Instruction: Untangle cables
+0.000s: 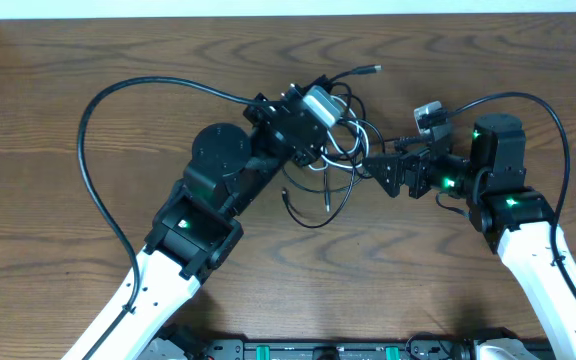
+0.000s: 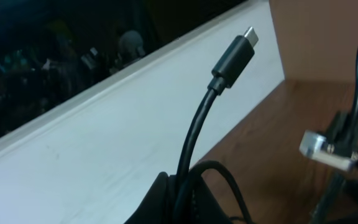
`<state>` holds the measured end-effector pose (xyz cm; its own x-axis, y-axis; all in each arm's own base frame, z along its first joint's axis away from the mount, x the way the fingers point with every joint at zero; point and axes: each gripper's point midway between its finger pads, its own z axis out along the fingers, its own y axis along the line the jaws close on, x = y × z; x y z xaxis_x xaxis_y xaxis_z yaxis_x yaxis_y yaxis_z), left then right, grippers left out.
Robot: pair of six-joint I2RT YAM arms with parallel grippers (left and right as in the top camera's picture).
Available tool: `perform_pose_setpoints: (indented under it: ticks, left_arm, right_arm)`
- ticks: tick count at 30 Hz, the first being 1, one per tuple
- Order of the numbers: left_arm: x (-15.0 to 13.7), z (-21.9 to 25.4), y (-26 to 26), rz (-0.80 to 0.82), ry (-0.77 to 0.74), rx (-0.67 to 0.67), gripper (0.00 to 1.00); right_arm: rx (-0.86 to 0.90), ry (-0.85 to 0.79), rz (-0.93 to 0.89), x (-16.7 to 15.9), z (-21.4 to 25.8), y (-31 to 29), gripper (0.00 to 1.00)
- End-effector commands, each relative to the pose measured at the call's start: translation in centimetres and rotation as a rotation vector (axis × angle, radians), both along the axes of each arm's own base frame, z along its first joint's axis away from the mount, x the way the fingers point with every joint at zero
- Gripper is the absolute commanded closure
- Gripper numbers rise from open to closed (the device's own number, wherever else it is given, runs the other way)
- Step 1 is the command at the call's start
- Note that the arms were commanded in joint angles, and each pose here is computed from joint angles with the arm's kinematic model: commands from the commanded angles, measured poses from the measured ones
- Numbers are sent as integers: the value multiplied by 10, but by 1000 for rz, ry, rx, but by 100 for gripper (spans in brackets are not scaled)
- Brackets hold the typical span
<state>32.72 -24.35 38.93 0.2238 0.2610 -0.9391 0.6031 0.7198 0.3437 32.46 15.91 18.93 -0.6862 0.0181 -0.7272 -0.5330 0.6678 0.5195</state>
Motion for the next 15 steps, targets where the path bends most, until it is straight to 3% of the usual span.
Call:
perform_pose_setpoints:
  ticks: [1,6,11,13,15]
  left_arm:
    - [-28,30,-18,-187,-22,-99,93]
    - [-55,30,-36,-376,-27,-88,92]
    - [-71,29,-44,-478,-24,-83,92]
    - [-73,30,-45,-494,-9,-96,93]
    - [-73,30,-45,-494,-8,-96,92]
  right_arm:
    - [-19,-19,2,4,-2,0,5]
    - [-6,-11,29,6,-8,7,9]
    - [45,-57,112,4,2,25,44]
    - [47,-76,125,4,4,29,44]
    - [48,-82,128,4,5,30,32]
